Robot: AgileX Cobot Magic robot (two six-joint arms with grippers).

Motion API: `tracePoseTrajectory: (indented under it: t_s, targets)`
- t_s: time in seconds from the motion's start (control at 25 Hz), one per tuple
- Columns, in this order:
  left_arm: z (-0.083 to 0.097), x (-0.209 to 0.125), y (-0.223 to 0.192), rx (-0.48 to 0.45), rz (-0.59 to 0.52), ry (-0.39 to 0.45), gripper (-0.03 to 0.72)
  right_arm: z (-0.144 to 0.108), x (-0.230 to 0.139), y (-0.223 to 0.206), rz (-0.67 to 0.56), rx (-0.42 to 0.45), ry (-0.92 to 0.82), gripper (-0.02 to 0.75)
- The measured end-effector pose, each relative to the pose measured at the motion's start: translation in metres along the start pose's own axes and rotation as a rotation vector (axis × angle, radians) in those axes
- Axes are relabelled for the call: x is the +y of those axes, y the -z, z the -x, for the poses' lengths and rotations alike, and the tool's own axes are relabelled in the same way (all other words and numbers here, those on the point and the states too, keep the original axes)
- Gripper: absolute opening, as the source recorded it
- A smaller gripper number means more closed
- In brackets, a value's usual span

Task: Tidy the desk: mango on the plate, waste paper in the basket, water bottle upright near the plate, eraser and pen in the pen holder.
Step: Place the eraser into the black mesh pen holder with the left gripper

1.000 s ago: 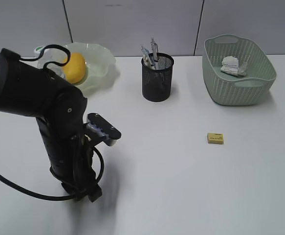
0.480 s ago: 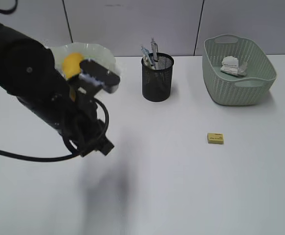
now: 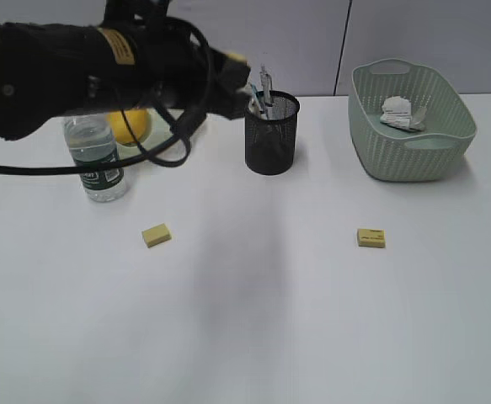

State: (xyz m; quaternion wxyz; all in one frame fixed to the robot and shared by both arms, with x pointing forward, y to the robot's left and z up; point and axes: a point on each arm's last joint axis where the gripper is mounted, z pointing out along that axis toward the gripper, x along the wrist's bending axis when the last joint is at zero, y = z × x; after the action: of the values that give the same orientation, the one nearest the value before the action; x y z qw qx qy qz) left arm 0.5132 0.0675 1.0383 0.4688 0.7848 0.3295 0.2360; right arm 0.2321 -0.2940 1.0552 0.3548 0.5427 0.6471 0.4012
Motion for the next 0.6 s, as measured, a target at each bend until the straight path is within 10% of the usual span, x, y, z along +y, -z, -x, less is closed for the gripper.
tracePoseTrajectory:
  t_s: [0.2, 0.6]
  targets:
    - [-0.002, 0.023, -0.008, 0.019, 0.311, 0.003, 0.202, 0.000, 0.000, 0.000, 0.000, 0.000, 0.000, 0.427]
    - [-0.010, 0.038, -0.077, 0.052, 0.475, 0.047, 0.202, 0.000, 0.000, 0.000, 0.001, 0.000, 0.000, 0.427]
